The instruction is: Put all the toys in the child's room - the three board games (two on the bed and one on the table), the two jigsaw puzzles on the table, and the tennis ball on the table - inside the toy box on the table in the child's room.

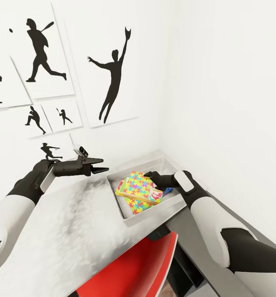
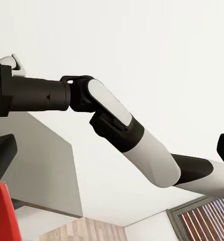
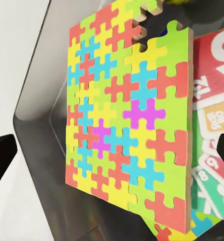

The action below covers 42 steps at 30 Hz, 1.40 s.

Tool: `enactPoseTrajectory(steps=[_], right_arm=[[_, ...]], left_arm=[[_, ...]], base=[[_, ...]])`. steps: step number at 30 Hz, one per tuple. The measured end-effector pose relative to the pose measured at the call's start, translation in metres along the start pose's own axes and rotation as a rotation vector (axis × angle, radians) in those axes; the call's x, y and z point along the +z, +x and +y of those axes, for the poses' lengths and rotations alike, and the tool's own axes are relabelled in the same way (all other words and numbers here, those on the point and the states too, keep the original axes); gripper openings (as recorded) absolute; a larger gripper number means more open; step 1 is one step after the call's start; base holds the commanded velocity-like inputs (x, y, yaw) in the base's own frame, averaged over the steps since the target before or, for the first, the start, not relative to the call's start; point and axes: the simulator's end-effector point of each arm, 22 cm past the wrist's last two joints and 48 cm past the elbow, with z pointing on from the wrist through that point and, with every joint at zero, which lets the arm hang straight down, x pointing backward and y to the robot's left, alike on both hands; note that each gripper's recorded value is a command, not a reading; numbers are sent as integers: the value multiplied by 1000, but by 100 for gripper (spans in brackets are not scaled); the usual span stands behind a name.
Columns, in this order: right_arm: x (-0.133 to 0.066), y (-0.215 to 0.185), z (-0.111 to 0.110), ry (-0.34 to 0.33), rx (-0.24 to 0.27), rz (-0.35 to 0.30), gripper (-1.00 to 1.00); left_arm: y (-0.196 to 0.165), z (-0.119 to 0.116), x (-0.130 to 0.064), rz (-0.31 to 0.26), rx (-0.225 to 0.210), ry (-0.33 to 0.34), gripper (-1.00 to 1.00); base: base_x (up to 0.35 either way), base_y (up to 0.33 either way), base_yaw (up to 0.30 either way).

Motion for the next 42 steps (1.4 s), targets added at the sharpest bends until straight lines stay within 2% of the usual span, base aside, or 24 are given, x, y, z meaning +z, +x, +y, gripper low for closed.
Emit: enactPoseTrajectory(steps=[12, 35, 42], right_arm=[[0, 1, 0, -3, 0, 1, 100], [-16, -6, 19, -25, -18, -25, 100], [-28, -18, 37, -55, -42, -59, 100]], left_arm=[[0, -1, 0, 0, 1, 0, 100], [-7, -26, -2, -13, 36, 20, 100], [-8, -33, -2, -13, 47, 22, 100]], base=[[0, 0, 0], [-3, 0, 0], [-71, 0, 0]])
